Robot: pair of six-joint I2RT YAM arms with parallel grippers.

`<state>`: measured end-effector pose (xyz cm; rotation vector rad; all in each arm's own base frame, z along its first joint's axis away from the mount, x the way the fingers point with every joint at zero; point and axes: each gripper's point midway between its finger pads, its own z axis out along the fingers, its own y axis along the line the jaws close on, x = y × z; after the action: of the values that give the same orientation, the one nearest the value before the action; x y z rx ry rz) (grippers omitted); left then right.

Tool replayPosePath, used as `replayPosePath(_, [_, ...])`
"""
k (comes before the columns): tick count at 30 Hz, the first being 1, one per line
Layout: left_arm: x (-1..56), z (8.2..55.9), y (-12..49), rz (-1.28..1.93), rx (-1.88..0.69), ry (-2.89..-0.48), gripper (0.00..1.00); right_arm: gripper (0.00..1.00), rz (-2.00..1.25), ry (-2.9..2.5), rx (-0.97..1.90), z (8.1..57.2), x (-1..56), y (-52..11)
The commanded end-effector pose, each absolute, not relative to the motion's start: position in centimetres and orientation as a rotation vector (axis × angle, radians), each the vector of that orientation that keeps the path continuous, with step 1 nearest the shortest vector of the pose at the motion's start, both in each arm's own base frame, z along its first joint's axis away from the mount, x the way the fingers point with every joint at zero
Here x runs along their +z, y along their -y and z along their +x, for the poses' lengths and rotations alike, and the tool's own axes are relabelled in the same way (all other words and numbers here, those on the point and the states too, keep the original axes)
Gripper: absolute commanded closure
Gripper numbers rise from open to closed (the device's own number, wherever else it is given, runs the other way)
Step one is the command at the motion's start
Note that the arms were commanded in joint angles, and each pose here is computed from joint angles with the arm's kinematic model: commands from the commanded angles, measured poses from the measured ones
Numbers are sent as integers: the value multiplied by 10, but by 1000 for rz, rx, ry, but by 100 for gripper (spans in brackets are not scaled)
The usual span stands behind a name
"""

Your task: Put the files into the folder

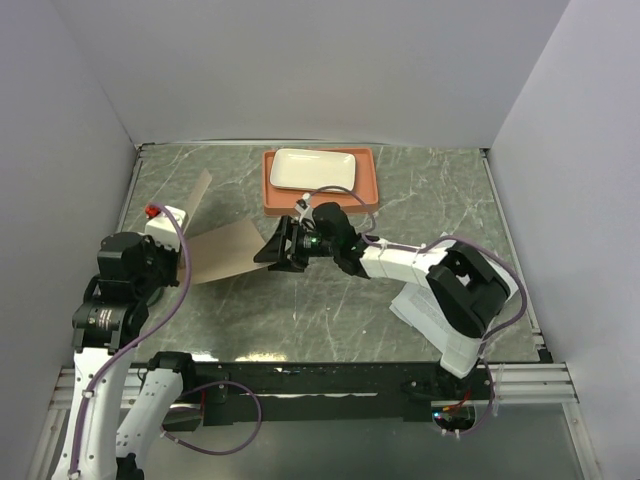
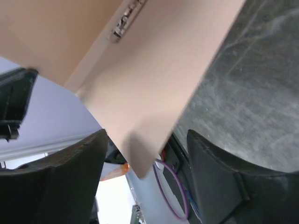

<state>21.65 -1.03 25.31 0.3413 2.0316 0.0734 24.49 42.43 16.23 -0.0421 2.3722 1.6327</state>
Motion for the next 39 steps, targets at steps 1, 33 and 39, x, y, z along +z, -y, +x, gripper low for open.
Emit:
replayPosePath(1, [260, 222, 14, 348, 55, -1993, 99, 30, -50, -2277, 1703, 261, 191, -441])
replayPosePath(33, [280, 213, 25, 359, -20, -1977, 16, 100, -273, -2107, 768, 216, 236, -271])
replayPosePath(39, [285, 212, 25, 367, -17, -1966, 8, 100, -202, -2186, 757, 196, 195, -247])
